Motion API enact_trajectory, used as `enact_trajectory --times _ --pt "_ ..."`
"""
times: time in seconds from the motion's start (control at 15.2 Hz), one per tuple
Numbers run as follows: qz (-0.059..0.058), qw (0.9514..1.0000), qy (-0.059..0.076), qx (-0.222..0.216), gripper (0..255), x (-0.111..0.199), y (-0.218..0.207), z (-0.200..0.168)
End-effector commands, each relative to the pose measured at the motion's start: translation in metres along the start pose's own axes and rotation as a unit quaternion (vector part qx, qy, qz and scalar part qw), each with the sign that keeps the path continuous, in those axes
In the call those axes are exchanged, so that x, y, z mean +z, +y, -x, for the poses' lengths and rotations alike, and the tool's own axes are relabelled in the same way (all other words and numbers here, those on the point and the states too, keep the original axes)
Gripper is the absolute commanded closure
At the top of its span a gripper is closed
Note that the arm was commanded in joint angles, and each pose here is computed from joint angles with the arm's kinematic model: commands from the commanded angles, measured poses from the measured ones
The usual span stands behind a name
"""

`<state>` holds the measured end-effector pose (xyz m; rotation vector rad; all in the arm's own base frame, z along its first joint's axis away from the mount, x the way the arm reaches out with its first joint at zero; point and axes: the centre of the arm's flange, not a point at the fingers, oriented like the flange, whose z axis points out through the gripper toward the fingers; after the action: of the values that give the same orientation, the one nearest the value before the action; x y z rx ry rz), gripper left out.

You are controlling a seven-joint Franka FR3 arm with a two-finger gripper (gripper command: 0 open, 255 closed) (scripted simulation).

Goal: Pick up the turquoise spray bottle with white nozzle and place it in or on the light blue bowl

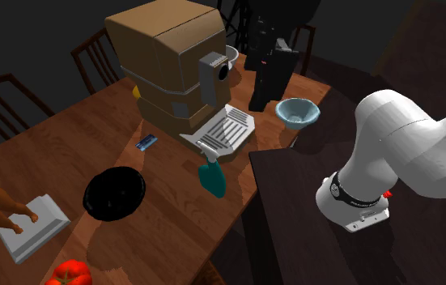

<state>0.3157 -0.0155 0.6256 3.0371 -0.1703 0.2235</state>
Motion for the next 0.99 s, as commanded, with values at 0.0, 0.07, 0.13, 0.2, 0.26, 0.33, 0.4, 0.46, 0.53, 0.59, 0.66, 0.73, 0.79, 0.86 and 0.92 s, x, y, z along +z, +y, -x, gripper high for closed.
enact_trajectory --times 0.0,0.07,0.13,0.2,0.26,0.33,0.4,0.46,0.53,0.59,0.66,0.73,0.79,0.86,0.92 --pt "0.0 1.0 0.0 0.0 0 0.0 0.0 0.0" --pt "0.001 1.0 -0.003 0.009 0 0.013 0.001 -0.003" --pt "0.003 0.9998 -0.006 0.018 0 0.026 0.002 -0.005" --pt "0.004 0.9996 -0.008 0.028 0 0.039 0.002 -0.007" --pt "0.005 0.9992 -0.011 0.037 0 0.052 0.003 -0.01" --pt "0.006 0.9988 -0.014 0.046 0 0.065 0.005 -0.012" --pt "0.008 0.9983 -0.017 0.055 0 0.078 0.006 -0.014" --pt "0.009 0.9977 -0.02 0.064 0 0.092 0.007 -0.016" --pt "0.01 0.997 -0.022 0.074 0 0.105 0.008 -0.018" --pt "0.012 0.9962 -0.025 0.083 0 0.118 0.01 -0.02" --pt "0.013 0.9953 -0.028 0.092 0 0.131 0.011 -0.022" --pt "0.014 0.9943 -0.031 0.101 0 0.144 0.012 -0.023" --pt "0.016 0.9932 -0.033 0.11 0 0.157 0.014 -0.025" --pt "0.017 0.992 -0.036 0.119 0 0.17 0.016 -0.026" --pt "0.018 0.9908 -0.039 0.129 0 0.183 0.017 -0.028"
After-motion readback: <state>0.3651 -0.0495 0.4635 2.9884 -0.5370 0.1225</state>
